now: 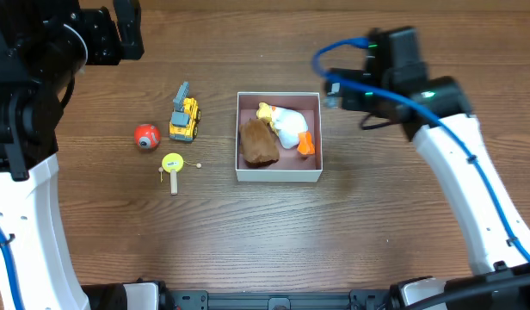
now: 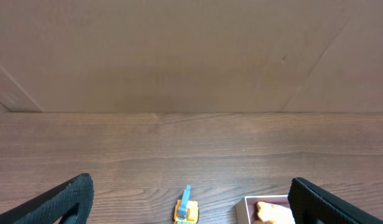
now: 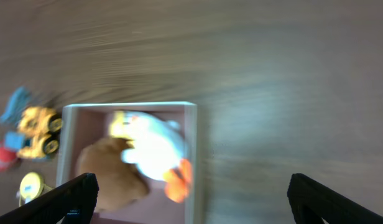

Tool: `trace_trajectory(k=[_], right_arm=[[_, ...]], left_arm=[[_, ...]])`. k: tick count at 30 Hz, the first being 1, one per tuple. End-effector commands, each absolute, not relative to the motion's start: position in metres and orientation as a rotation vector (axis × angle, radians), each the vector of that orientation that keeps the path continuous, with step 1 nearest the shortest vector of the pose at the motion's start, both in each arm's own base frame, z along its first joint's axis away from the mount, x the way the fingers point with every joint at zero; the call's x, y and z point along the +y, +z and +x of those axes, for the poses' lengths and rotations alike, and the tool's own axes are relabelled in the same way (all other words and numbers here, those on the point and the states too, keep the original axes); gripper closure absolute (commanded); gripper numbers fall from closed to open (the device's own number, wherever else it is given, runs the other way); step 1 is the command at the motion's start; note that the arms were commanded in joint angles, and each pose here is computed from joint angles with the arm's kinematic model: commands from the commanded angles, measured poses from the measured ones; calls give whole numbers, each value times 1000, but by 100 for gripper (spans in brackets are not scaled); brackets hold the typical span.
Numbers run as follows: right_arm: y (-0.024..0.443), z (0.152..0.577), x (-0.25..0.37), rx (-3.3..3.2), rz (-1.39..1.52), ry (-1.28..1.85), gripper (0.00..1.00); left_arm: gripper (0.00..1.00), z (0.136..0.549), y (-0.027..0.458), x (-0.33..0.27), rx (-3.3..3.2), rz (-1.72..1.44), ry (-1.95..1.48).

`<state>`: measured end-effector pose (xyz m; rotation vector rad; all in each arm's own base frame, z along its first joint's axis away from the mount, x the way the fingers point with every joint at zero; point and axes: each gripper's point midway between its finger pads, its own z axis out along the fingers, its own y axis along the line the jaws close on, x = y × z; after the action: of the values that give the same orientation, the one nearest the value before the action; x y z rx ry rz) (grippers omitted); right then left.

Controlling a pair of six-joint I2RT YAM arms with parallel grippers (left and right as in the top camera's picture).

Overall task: Pack container
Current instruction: 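Raise the right gripper out of the box and retract it, then reach the left gripper to the yellow toy excavator and grasp it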

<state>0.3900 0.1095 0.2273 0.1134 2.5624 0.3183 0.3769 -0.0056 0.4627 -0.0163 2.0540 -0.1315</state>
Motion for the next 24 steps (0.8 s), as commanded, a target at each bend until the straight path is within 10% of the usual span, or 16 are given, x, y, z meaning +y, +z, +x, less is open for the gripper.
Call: trace_trajectory(k=[1,15,24], right_arm=[[242,384,66,2544,371,399,0],[231,369,-2,2576,649,406,0],[230,367,-2,2586,653,405,0]], left_arm=[[0,377,465,-3,2047,-2,-114],[0,379,462,-4,2056,2,-118],[0,424,314,3,2510,-101,-127]])
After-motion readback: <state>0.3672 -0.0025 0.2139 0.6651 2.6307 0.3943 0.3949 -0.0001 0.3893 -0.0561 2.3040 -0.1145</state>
